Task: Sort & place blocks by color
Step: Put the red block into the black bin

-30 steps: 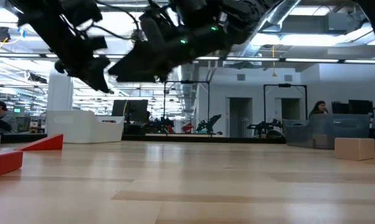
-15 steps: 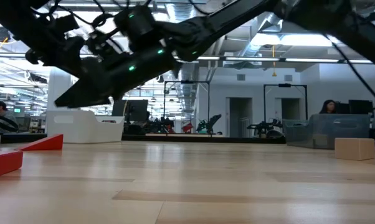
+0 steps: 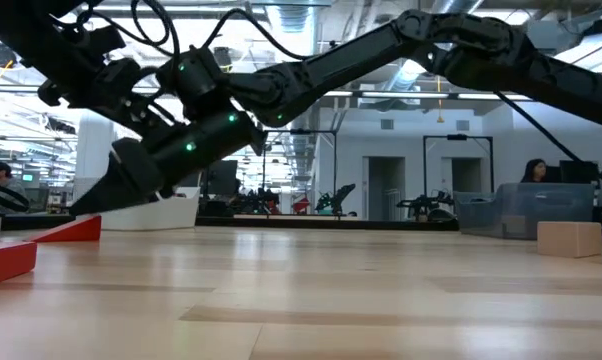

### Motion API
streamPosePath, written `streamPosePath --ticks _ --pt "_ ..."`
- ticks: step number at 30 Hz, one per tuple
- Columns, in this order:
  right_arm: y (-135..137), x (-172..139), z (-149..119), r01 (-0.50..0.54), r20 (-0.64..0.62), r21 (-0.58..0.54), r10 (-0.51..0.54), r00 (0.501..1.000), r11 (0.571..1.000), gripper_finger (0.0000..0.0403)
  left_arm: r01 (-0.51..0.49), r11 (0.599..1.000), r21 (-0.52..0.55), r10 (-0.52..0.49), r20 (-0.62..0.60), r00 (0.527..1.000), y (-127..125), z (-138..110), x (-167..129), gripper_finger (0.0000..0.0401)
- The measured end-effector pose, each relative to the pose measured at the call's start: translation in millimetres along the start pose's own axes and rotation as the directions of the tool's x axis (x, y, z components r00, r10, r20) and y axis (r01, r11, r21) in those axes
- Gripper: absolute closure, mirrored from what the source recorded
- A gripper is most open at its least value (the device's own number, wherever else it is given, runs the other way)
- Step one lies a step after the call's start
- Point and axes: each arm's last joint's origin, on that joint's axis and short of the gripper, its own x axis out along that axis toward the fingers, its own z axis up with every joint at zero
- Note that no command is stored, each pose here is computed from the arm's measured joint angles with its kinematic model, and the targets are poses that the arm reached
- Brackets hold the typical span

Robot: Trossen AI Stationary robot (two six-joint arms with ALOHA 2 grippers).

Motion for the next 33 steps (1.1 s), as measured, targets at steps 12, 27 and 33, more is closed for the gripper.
streamPosePath --ticks 12,27,33 --pt "6 0 -6 -0.073 -0.058 -0.011 0.073 0.996 0.997 0.0133 0.001 1.0 -0.008 -0.001 0.0 1.0 0 0 0 0.0228" --pt "12 0 -12 -0.095 -0.141 0.013 0.096 0.985 0.995 0.0252 0.0 1.0 -0.008 0.0 0.0 1.0 0 0 0 0.0228" --pt "6 -2 -14 -0.08 -0.141 0.064 0.089 0.986 0.995 0.0282 0.001 1.0 -0.008 -0.001 -0.001 1.0 0 0 0 0.0228"
